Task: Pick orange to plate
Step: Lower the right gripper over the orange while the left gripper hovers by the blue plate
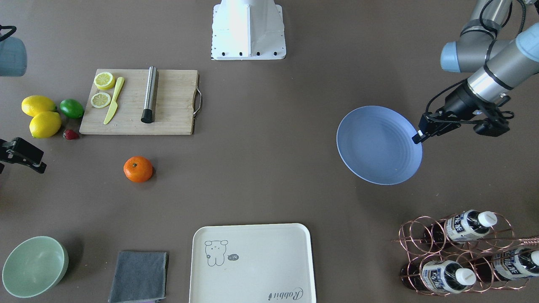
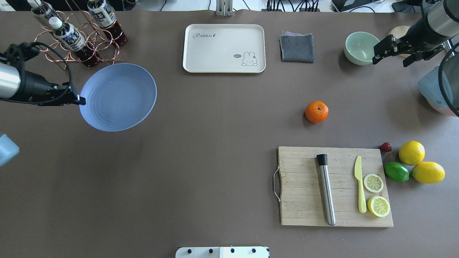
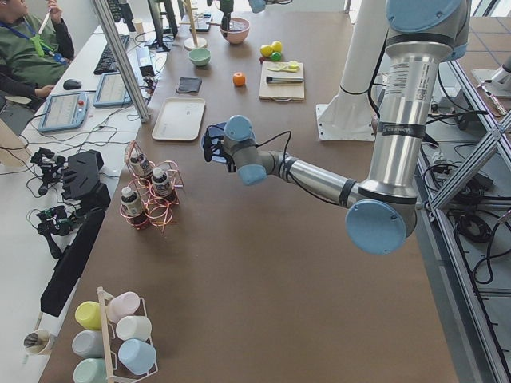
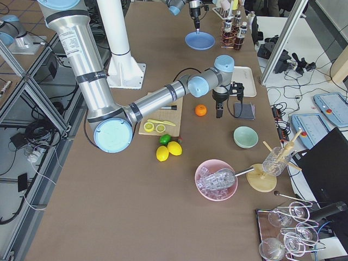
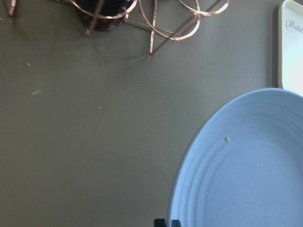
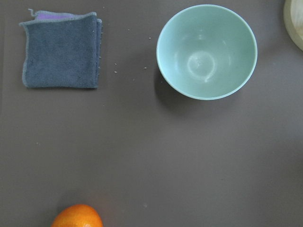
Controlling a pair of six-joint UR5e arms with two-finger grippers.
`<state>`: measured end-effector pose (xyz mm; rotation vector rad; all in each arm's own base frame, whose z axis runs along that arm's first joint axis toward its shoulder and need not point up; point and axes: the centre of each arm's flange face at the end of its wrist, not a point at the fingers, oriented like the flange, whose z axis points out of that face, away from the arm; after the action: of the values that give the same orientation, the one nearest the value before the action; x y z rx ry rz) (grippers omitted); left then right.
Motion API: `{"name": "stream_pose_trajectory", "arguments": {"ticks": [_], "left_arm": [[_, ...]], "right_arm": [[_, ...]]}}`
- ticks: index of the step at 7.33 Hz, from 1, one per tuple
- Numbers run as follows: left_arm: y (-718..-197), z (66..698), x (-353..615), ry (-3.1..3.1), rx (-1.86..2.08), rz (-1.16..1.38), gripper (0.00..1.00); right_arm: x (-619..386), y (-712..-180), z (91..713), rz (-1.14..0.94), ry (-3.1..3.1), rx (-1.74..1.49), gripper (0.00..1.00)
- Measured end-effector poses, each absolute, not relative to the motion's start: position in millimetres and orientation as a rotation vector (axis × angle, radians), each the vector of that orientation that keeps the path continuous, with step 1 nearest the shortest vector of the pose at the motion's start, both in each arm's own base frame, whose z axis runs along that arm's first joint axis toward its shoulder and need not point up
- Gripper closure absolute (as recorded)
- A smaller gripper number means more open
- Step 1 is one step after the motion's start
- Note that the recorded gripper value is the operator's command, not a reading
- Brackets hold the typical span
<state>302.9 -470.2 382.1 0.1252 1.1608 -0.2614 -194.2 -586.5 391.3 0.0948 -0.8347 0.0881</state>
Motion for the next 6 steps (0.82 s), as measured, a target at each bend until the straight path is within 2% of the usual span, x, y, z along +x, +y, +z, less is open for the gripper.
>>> {"name": "stream_pose_trajectory", "arguments": {"ticks": [4, 6], "left_arm": [[-415.2, 253.9, 457.4, 1.100, 0.114, -0.352, 1.00], [-389.0, 231.3, 516.6, 1.066, 0.130, -0.371, 1.00]], "right_arm": [[-269.2, -564.5, 377.5, 0.084, -0.840, 0.128, 0.00], [-299.3, -551.7, 378.6, 0.079, -0.821, 0.123, 0.00]]}}
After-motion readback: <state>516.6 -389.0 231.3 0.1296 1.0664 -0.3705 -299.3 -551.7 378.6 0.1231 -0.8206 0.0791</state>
